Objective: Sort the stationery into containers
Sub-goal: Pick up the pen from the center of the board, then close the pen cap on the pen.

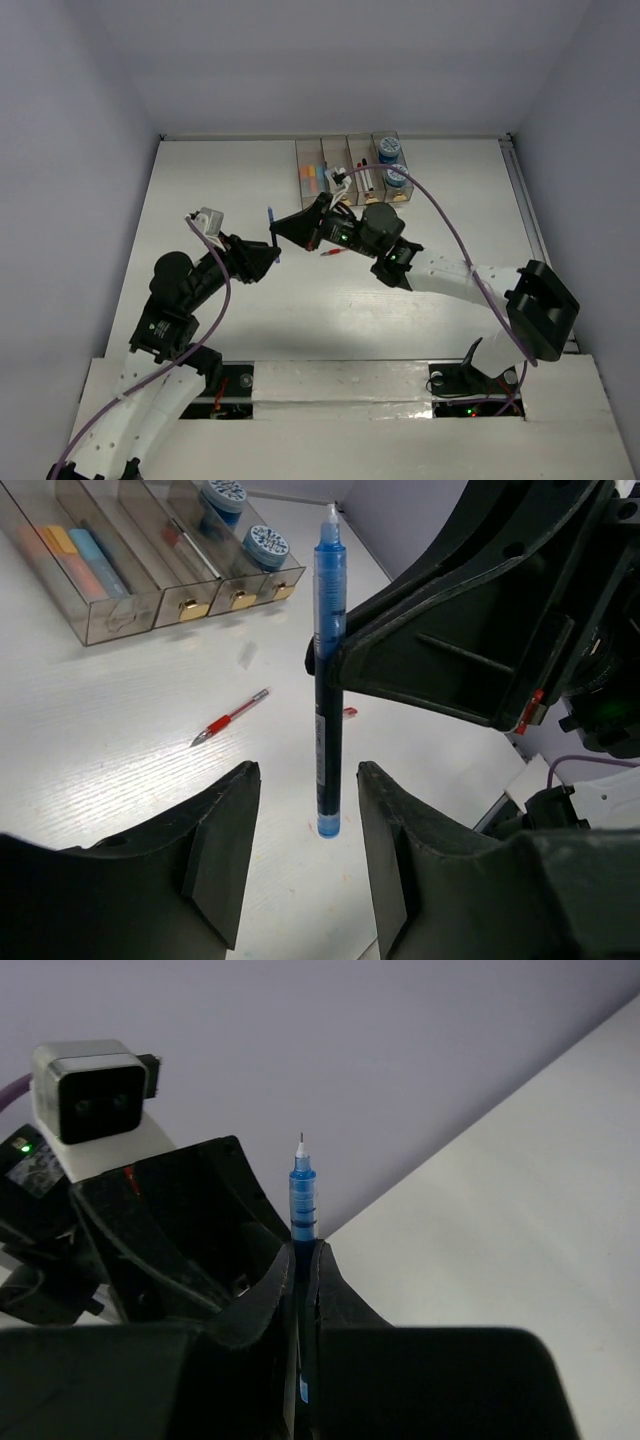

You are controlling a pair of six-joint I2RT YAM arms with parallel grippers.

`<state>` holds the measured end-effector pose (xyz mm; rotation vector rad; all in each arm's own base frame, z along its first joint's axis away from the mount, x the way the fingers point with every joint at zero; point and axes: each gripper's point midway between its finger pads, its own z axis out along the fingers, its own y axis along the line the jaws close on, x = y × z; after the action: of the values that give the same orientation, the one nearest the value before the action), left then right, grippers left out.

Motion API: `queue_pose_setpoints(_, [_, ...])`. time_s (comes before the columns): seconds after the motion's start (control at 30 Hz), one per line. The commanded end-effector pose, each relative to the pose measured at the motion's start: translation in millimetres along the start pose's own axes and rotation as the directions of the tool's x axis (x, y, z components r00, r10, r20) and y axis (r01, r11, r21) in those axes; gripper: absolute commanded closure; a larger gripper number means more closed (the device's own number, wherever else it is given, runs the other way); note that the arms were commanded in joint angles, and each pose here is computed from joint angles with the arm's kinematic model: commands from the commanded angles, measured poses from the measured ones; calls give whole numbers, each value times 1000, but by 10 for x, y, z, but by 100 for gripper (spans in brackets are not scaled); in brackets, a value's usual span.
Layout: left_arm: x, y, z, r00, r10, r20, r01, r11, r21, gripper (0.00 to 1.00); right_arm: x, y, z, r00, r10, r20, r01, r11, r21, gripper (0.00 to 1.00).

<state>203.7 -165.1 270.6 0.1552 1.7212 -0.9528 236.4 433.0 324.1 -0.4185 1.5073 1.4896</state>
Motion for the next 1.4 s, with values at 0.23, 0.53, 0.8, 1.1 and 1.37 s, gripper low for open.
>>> queue_pose_setpoints(0.23, [-97, -51, 45, 999, 11, 36, -13, 999, 51, 77, -55, 400, 40, 999, 39, 22, -35, 985, -166, 100])
queue_pose_setpoints(0.53, [-152, -44, -3, 998, 34, 60, -37, 999, 38, 100, -46, 193, -25, 999, 8, 33, -7, 999, -47, 52])
queue_pose_setpoints(0.8, [-194, -4, -77, 995, 49, 86, -49, 999, -2, 100, -399, -679, -650, 990, -92, 105, 34, 889, 457, 38])
queue_pose_setpoints(1.1, [-197, -33, -144, 993, 65, 98, -65, 998, 2, 100, -262, -2332, -2049, 998, -14, -62, 63, 326, 943, 66])
queue_pose_setpoints(1.37, [-222, -111, -204, 990, 75, 118, -77, 997, 17, 100, -97, -2826, -2003, 995, 42, -92, 80, 230, 970, 24])
